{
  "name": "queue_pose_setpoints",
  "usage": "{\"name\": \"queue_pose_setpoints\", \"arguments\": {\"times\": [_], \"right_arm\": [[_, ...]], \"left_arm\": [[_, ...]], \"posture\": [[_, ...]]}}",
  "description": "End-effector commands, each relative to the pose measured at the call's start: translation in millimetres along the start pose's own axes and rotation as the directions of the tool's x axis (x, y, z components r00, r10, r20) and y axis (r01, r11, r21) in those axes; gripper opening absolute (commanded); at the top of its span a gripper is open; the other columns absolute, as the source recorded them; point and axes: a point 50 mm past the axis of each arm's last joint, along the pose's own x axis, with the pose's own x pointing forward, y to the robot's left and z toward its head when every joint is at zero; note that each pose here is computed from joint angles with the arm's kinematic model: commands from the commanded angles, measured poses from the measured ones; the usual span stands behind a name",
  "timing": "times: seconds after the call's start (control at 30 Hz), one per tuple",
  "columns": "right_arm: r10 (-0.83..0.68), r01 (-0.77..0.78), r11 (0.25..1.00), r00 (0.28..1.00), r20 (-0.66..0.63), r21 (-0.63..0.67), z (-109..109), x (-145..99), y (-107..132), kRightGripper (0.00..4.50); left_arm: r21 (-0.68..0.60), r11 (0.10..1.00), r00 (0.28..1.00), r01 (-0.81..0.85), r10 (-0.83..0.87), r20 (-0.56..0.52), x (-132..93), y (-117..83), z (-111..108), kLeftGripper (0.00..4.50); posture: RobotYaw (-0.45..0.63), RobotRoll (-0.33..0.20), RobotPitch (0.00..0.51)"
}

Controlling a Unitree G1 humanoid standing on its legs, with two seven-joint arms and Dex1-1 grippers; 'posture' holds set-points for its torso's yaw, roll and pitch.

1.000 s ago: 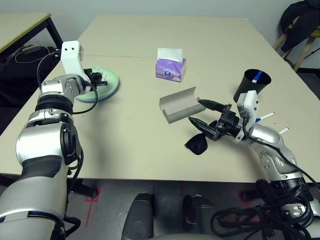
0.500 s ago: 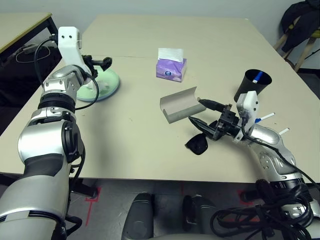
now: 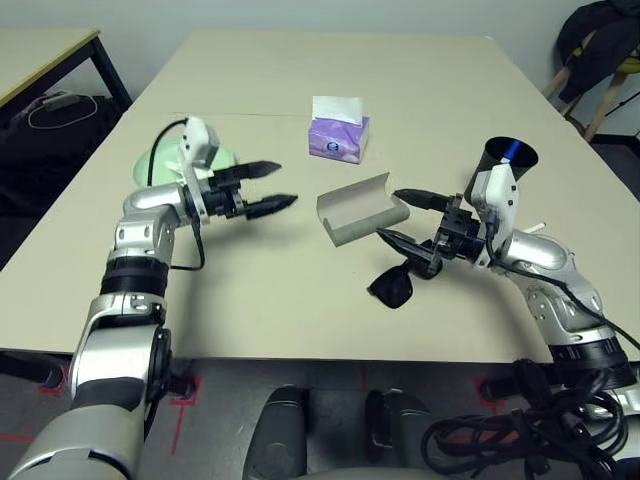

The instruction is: Organize and tidy the items on the table.

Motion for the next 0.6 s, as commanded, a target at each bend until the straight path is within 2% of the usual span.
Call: {"name": "queue_pose_setpoints", "arguments": {"times": [0.03,0.1,0.2,0.4,0.5,0.6], "right_arm": [[0.026,-0.026,1.0,0.999,-0.021,-0.003,1,-3,3,4.5],[0.032,-0.034,0.999,0.997,-0.069,-0.028,0,-6,4,4.5],[0.044,-0.065,0.994,0.976,-0.214,-0.092,-1,-12,4,4.5],[0.115,-0.206,0.964,0.893,-0.435,-0.168,21,-15,6,4.5],[0.127,-0.315,0.916,0.816,-0.564,-0.25,36,-16,3,4.5],[0.128,-0.407,0.858,0.761,-0.637,-0.314,47,-15,0,4.5]], "left_arm": [[0.042,0.997,0.998,0.068,-0.067,-0.009,7,-9,-2,4.46],[0.044,0.996,0.997,0.081,-0.081,0.01,11,-12,-2,4.46],[0.059,0.993,0.993,0.103,-0.106,0.047,17,-16,1,4.46],[0.06,0.99,0.981,0.131,-0.138,0.134,29,-23,6,4.46],[0.063,0.987,0.978,0.147,-0.155,0.143,33,-26,5,4.46],[0.065,0.987,0.977,0.15,-0.158,0.145,36,-27,4,4.46]], "posture": [[0.16,0.0,0.137],[0.15,0.0,0.141],[0.14,0.0,0.146],[0.12,0.0,0.156],[0.11,0.0,0.158],[0.11,0.0,0.159]]}}
